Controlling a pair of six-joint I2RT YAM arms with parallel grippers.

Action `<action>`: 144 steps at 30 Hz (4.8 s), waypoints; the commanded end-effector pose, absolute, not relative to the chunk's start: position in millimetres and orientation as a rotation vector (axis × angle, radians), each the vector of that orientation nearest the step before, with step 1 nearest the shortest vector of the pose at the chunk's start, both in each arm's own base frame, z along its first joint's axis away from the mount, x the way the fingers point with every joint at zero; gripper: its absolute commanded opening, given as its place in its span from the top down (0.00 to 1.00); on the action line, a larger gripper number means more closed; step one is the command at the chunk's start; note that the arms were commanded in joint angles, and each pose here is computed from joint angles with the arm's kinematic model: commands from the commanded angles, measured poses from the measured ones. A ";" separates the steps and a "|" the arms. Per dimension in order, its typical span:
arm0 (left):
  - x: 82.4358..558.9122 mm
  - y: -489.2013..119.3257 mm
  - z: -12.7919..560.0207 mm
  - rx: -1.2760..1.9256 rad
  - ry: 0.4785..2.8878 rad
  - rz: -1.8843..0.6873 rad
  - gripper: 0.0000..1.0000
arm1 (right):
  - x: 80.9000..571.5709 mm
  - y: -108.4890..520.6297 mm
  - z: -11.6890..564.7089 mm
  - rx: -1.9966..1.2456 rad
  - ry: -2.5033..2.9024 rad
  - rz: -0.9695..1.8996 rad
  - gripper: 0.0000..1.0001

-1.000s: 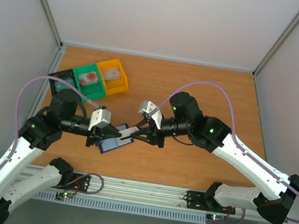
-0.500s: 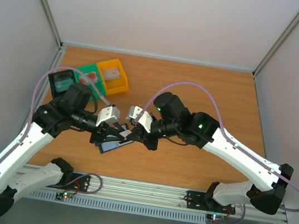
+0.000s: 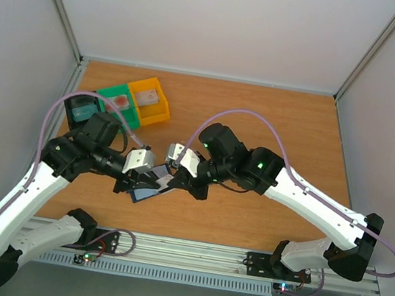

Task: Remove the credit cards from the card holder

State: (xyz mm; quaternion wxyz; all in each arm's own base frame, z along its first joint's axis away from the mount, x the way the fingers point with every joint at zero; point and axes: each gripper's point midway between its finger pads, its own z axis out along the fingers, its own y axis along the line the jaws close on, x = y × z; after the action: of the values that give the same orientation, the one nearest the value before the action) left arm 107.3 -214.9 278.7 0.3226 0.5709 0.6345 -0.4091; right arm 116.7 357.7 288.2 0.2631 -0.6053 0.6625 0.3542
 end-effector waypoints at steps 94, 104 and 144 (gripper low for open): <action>557.2 -65.3 120.6 1.461 2.023 0.604 1.00 | 218.6 207.7 290.4 -0.795 2.174 0.387 0.01; 558.7 -56.3 126.8 1.364 2.084 0.600 1.00 | 227.3 221.0 287.8 -0.840 2.170 0.388 0.01; 589.8 -51.4 73.2 1.454 2.024 0.710 0.85 | 209.8 229.1 290.0 -0.912 2.186 0.494 0.01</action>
State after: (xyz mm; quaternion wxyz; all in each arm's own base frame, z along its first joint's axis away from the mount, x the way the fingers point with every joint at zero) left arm 580.7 -55.7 73.2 0.2642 0.5546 0.7463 0.2563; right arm 215.0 230.7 279.3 0.3470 -0.3495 0.8516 0.1794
